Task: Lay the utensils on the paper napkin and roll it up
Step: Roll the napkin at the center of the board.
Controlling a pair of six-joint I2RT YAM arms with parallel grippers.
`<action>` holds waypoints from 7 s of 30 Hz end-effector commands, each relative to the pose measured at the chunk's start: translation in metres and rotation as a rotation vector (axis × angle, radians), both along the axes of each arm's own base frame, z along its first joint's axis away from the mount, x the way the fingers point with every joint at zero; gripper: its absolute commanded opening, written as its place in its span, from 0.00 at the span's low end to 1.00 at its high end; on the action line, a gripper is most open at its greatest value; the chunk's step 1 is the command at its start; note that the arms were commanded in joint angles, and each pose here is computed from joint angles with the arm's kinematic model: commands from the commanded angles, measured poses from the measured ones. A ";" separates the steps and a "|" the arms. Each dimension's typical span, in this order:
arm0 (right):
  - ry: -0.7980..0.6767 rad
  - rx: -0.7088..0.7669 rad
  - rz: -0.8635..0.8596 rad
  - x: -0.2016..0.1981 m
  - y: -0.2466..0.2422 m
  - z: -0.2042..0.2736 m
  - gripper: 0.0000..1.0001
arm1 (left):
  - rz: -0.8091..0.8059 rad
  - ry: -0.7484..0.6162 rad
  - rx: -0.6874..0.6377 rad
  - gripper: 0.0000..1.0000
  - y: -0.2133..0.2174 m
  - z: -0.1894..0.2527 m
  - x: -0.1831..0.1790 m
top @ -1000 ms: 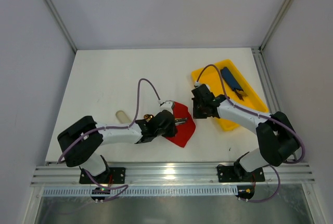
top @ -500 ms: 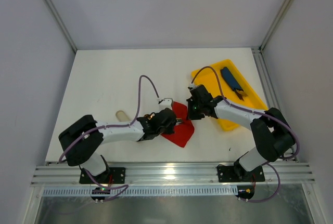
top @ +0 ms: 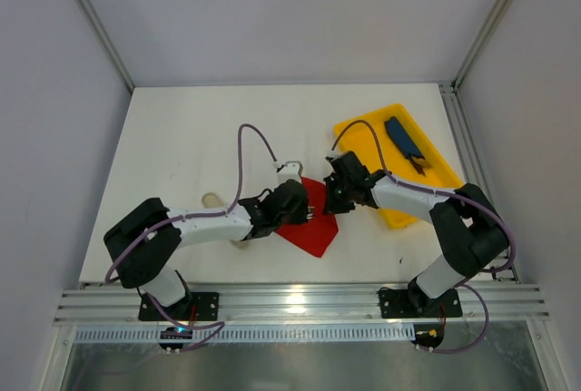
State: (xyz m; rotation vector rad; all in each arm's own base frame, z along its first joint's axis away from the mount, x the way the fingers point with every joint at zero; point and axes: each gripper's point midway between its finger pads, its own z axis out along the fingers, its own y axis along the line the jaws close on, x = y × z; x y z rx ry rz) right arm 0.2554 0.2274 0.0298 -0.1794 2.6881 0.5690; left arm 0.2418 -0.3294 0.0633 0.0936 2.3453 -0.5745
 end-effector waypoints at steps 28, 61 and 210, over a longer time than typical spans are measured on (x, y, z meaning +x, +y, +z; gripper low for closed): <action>0.001 0.015 0.018 0.002 0.004 -0.004 0.04 | 0.014 -0.006 -0.126 0.00 -0.036 -0.016 0.025; -0.122 0.076 0.395 0.117 0.049 0.061 0.61 | 0.018 0.050 -0.098 0.00 -0.032 -0.036 0.019; 0.023 0.137 0.356 0.005 0.042 0.031 0.04 | 0.039 0.047 -0.124 0.00 -0.016 -0.025 0.010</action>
